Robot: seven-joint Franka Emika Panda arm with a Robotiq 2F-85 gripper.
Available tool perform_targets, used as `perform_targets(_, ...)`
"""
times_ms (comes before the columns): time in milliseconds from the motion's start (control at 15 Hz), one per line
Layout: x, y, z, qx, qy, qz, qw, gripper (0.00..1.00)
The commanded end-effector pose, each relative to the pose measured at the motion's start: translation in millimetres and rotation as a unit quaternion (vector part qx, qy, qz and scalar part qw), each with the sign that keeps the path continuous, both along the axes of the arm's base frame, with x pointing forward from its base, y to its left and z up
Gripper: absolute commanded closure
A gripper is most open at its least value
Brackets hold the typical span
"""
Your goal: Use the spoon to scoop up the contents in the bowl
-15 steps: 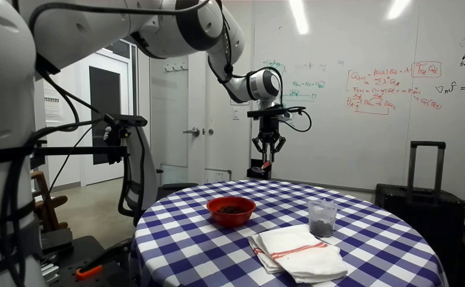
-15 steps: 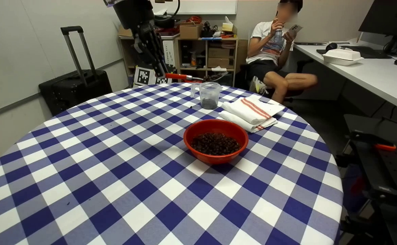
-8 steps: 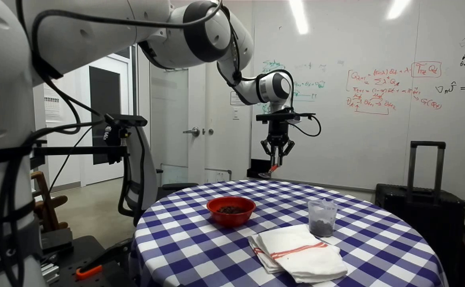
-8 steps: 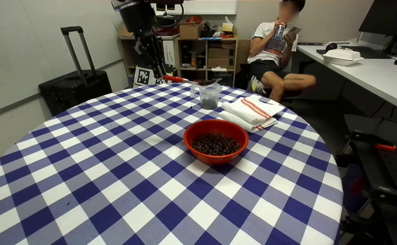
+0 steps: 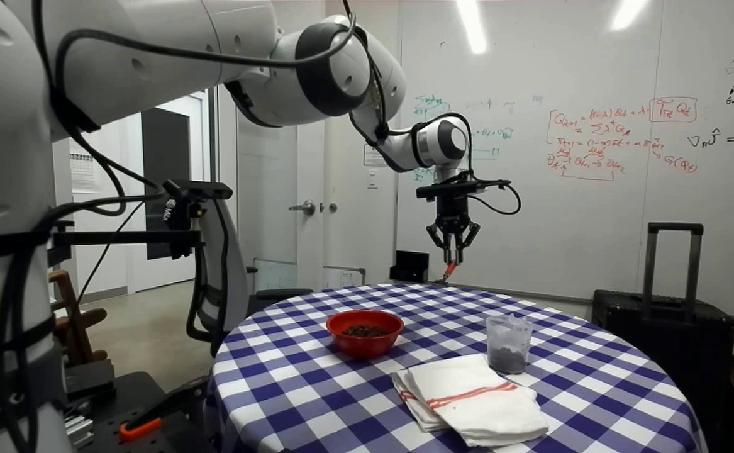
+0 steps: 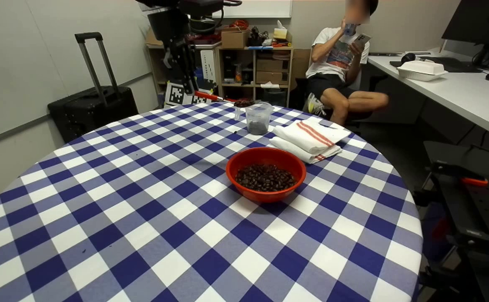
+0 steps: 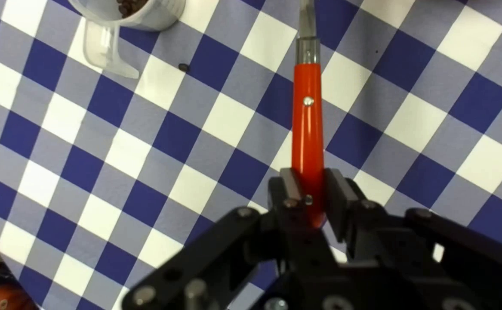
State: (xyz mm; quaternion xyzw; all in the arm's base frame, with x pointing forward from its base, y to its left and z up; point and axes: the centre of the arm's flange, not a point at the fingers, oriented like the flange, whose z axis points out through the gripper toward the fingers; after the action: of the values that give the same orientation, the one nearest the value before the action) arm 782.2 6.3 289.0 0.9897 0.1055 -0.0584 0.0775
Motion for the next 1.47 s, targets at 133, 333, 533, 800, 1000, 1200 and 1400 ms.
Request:
perform_targets(133,34,-27,1,-0.024,-0.013,-0.013,0.9995,0.95)
perform_targets(333,39,-43,2,-0.023,-0.015,-0.024,0.9993,0.95)
perform_targets(533,45,-59,2,-0.023,-0.015,-0.037,0.9990,0.95)
perform_targets(800,53,-78,-4,-0.029,-0.013,-0.057,0.9979,0.95)
perform_targets(1000,57,-89,-9,-0.034,-0.014,-0.066,0.9971,0.95)
perform_targets(1200,60,-98,-11,-0.042,-0.018,-0.076,0.9960,0.95)
perform_targets(1400,64,-107,-12,-0.050,-0.024,-0.087,0.9947,0.95)
